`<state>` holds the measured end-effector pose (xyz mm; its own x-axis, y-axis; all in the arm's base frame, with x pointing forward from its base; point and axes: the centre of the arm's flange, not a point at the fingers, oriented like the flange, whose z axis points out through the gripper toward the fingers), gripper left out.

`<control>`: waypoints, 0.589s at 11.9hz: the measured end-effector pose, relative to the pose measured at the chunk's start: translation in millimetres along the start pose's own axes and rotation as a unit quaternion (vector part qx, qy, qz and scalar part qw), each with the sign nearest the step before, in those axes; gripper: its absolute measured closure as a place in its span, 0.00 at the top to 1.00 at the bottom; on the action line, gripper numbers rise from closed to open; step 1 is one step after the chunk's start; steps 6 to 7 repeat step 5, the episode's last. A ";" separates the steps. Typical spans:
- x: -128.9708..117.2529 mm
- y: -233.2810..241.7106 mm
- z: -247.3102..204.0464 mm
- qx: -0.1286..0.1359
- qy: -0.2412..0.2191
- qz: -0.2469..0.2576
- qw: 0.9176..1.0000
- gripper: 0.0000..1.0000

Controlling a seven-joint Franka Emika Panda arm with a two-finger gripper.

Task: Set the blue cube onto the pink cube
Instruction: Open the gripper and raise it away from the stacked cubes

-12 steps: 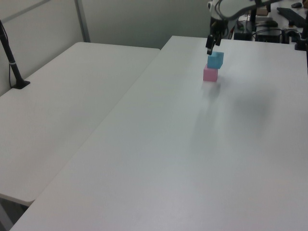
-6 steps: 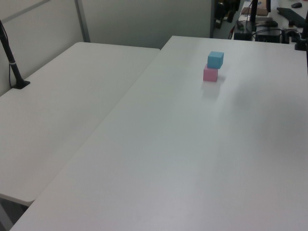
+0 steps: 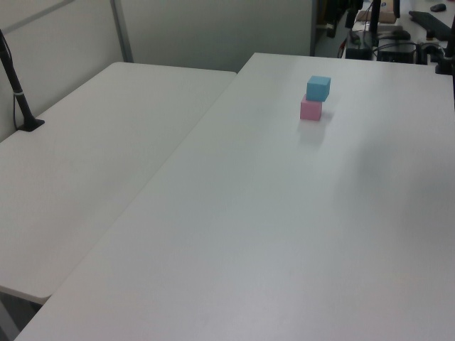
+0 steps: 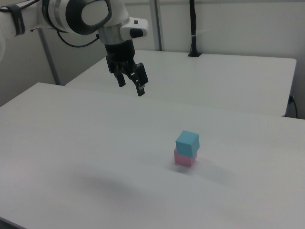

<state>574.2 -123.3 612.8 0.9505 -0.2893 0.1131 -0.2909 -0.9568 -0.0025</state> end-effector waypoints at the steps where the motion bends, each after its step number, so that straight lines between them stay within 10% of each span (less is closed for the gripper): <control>1: -0.3 0.4 -0.9 -0.003 0.001 -0.024 1.000 1.00; 7: -3.9 2.8 -11.5 -0.003 0.009 -0.087 0.996 1.00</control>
